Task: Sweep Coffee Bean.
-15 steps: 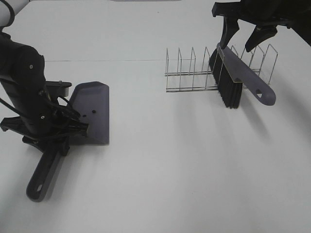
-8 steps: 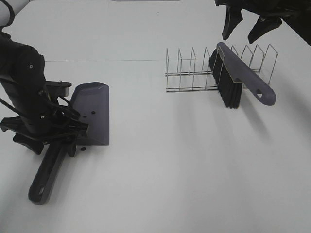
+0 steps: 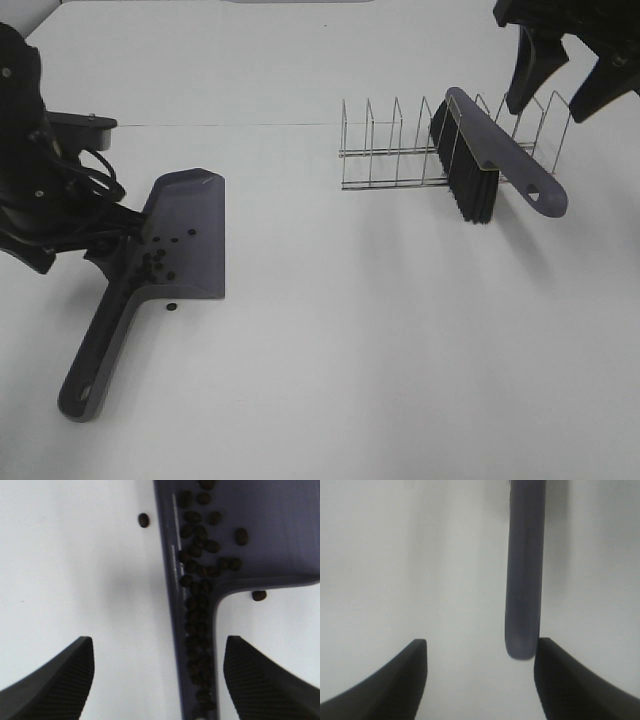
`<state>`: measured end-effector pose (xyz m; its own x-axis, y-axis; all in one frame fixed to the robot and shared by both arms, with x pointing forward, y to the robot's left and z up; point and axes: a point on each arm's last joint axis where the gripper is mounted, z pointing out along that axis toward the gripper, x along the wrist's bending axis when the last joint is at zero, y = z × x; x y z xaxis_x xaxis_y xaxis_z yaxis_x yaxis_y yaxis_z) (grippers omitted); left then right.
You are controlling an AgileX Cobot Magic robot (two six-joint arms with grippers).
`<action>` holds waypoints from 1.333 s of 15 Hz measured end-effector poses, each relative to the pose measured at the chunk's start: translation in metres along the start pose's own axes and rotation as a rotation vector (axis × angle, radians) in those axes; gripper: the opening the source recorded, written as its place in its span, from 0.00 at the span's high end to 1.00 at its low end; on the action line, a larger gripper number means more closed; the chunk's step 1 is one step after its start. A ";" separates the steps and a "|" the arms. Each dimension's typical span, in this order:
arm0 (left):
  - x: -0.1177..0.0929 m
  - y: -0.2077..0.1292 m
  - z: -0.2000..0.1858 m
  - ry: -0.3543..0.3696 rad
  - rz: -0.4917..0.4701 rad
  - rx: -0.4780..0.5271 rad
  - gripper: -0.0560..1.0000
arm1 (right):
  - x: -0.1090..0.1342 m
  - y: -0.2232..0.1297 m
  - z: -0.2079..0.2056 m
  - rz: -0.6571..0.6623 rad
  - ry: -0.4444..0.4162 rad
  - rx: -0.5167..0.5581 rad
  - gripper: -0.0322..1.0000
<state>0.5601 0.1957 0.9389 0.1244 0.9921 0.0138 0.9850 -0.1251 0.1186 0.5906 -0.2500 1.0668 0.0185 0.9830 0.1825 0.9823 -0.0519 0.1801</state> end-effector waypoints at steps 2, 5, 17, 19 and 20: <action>0.036 0.001 -0.011 0.014 -0.051 0.002 0.33 | -0.004 -0.035 -0.008 0.006 0.000 0.030 0.45; 0.064 -0.006 -0.049 0.022 -0.075 -0.060 0.33 | -0.006 -0.076 -0.028 0.007 0.013 0.007 0.45; 0.070 -0.176 -0.155 0.012 -0.078 -0.381 0.33 | -0.026 -0.263 -0.106 -0.055 0.030 -0.457 0.45; 0.070 -0.216 -0.180 0.009 -0.073 -0.533 0.33 | -0.033 -0.304 -0.102 -0.066 0.050 -0.576 0.45; 0.070 -0.229 -0.186 0.010 -0.067 -0.579 0.33 | -0.036 -0.312 -0.097 -0.067 0.048 -0.592 0.45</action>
<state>0.3210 0.2946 1.0978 0.0597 0.9982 -0.0036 0.7645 -0.0434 0.6431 0.2653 -0.2858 1.0980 -0.0617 0.9791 0.1936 0.7098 -0.0933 0.6982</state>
